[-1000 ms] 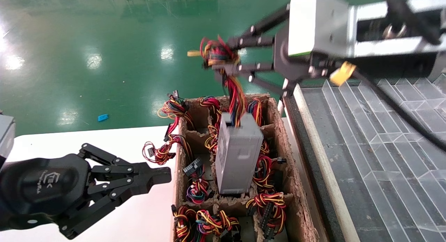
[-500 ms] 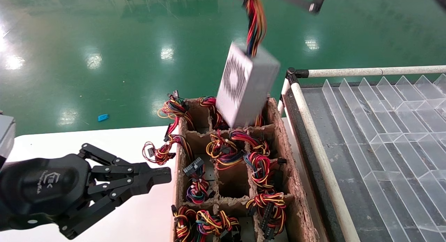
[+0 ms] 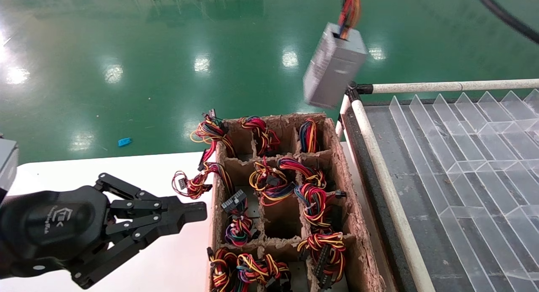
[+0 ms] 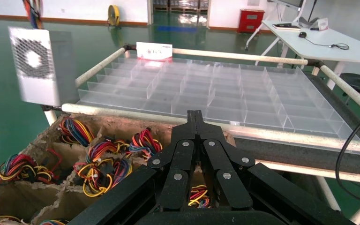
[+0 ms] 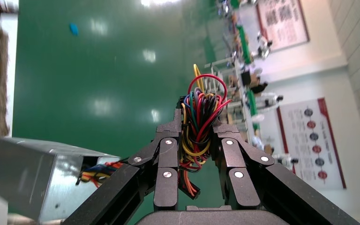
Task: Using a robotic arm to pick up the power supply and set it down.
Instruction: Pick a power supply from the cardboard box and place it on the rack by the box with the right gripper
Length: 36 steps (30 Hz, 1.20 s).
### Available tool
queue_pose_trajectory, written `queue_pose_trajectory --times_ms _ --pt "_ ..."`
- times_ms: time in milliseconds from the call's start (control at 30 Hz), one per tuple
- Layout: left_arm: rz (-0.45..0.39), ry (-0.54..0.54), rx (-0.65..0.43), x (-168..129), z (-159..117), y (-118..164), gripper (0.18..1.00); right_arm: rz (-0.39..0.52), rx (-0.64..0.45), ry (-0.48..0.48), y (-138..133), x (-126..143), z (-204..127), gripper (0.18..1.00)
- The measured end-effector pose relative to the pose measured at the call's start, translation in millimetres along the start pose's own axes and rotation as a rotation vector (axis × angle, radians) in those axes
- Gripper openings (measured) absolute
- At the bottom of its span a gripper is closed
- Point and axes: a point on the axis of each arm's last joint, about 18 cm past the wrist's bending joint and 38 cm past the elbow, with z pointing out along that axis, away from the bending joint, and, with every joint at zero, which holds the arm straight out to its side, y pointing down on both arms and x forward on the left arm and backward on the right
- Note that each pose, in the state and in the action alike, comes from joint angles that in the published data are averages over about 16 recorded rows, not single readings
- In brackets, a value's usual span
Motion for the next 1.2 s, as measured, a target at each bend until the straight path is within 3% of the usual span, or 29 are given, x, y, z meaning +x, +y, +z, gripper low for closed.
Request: queue_pose_trajectory --times_ms 667,1200 --pt "0.0 0.0 0.0 0.0 0.0 0.0 0.191 0.013 -0.254 -0.007 94.3 -25.1 1.6 0.286" --pt "0.0 0.0 0.0 0.0 0.0 0.0 0.191 0.054 -0.34 -0.002 128.8 -49.0 7.2 0.286"
